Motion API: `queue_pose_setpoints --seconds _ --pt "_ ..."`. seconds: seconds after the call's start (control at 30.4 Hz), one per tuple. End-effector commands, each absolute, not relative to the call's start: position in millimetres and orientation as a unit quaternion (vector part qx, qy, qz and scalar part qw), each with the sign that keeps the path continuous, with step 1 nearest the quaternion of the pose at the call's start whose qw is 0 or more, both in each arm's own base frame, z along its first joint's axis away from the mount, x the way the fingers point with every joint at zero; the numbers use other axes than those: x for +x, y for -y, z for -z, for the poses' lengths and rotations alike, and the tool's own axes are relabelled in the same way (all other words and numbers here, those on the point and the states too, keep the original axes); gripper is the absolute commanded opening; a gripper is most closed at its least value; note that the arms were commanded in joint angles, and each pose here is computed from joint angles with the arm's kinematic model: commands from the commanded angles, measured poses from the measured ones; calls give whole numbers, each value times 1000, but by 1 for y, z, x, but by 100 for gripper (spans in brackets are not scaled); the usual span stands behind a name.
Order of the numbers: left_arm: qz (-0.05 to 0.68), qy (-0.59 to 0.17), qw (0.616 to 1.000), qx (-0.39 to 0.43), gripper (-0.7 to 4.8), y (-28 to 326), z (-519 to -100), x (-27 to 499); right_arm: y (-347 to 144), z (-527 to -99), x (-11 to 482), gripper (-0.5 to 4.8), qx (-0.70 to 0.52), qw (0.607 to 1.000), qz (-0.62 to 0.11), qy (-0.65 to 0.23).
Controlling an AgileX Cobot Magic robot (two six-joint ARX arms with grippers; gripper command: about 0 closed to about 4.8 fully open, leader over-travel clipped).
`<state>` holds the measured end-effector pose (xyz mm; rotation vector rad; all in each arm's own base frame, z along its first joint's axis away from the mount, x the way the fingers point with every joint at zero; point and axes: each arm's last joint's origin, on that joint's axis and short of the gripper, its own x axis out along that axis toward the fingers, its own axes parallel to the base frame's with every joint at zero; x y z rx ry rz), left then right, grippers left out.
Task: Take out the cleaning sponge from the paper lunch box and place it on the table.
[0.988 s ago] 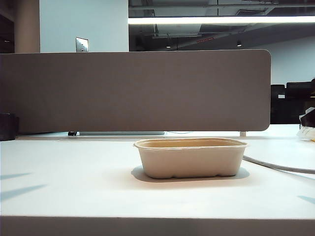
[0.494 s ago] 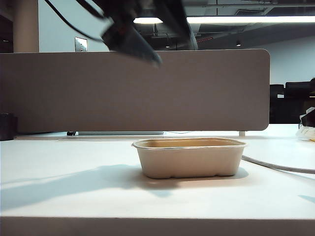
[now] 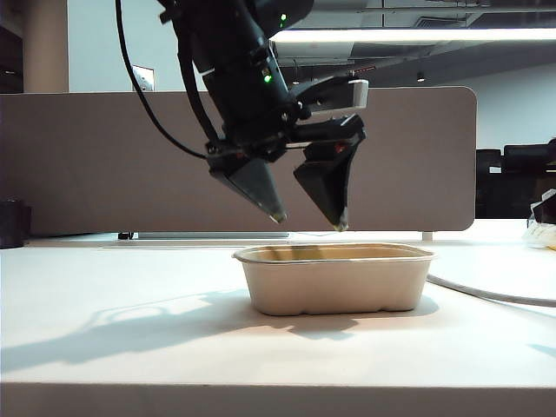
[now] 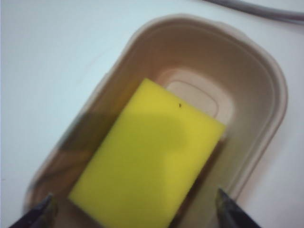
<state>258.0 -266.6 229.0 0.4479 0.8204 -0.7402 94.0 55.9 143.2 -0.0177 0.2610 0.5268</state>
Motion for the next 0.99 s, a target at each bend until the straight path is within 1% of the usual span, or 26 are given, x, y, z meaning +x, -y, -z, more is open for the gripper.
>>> queue_pose_setpoints --seconds 0.03,0.23,0.63,0.66,0.72,0.76,0.79,0.82,0.86,0.89,0.99 --pt "376 -396 816 191 434 270 -226 259 -56 -145 94 -5 -6 958 -260 -120" --pt "361 -409 820 171 430 274 -215 263 -56 -145 94 -5 -6 958 -260 -120" --pt "349 -459 795 188 422 280 -175 270 -56 -145 95 -5 -6 959 -257 -120" --pt "349 -460 794 188 401 280 -174 270 -55 -145 95 -5 -6 959 -256 -120" --pt "349 -461 793 189 276 280 -172 270 -55 -145 95 -5 -6 960 -255 -120" --pt "350 -460 793 189 206 280 -173 270 -55 -145 95 -5 -6 960 -254 -120" --pt "350 -459 794 190 123 280 -173 270 -55 -145 95 -5 -6 960 -254 -120" --pt "352 -457 794 192 68 281 -173 270 -55 -145 95 -5 -6 960 -255 -120" --pt "353 -456 794 194 33 280 -173 271 -55 -145 95 -5 -6 960 -255 -120" --pt "355 -454 793 197 12 281 -173 271 -55 -145 95 -5 -6 960 -254 -120" --pt "358 -451 792 203 -5 280 -173 271 -55 -145 95 -5 -6 960 -255 -120"
